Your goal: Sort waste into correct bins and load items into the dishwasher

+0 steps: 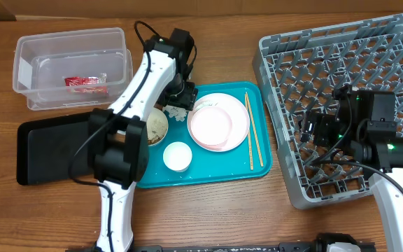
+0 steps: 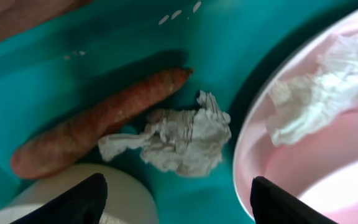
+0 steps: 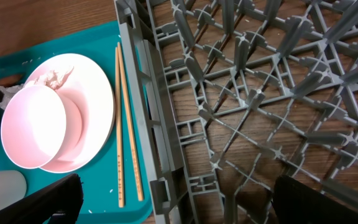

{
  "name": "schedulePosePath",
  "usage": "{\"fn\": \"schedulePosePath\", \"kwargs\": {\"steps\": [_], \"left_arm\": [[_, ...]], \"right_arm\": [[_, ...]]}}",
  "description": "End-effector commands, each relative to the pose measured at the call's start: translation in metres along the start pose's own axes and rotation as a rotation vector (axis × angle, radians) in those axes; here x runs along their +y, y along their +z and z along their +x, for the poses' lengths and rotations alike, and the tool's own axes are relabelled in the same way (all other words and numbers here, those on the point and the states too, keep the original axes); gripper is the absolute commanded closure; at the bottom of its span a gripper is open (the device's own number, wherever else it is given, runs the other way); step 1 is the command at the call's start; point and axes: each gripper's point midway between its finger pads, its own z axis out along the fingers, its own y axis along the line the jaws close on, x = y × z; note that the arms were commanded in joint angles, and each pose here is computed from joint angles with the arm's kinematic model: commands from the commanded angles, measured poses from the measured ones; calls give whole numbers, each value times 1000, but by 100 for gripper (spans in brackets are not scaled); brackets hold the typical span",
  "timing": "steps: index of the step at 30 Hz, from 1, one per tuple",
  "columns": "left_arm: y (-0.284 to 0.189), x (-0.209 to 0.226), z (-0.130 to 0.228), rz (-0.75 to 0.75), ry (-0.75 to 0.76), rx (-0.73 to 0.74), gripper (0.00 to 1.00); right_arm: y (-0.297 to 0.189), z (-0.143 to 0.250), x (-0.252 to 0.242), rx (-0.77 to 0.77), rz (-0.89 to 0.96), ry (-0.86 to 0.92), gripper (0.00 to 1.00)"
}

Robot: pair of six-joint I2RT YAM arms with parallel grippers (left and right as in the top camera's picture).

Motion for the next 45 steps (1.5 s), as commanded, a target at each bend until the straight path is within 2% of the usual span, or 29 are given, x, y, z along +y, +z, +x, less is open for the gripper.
{"fn": "schedulePosePath", "kwargs": {"steps": [1, 3, 4, 8, 11, 15, 23, 31, 34, 37, 45], "left_arm": [[15, 4, -3, -16, 5, 21, 25], [21, 4, -3, -17, 5, 31, 28], [24, 4, -3, -17, 5, 34, 33], [27, 3, -8, -15, 5, 18, 62], [27, 3, -9, -15, 5, 16, 72], [27, 3, -9, -15, 4, 15, 96], [5, 4, -18, -12, 1, -22, 96], [-118, 24, -60, -1, -48, -344, 96], [-167, 70, -65, -103, -144, -475, 96], [-182, 112, -62, -170, -254, -515, 96], [-148, 197, -53, -153, -541, -459, 96]], "right_arm": [[-6, -10, 2, -28, 5, -1, 0], [-6, -9, 2, -27, 5, -2, 0], [-6, -9, 2, -26, 5, -1, 0], [-6, -9, 2, -26, 5, -1, 0], [-6, -9, 2, -26, 5, -1, 0], [-6, -9, 2, -25, 5, -1, 0], [-6, -9, 2, -25, 5, -1, 0], [-6, -9, 2, -24, 6, -1, 0], [-6, -9, 1, -24, 6, -1, 0], [-6, -9, 2, -24, 5, -1, 0], [-6, -9, 2, -25, 5, -1, 0]]}}
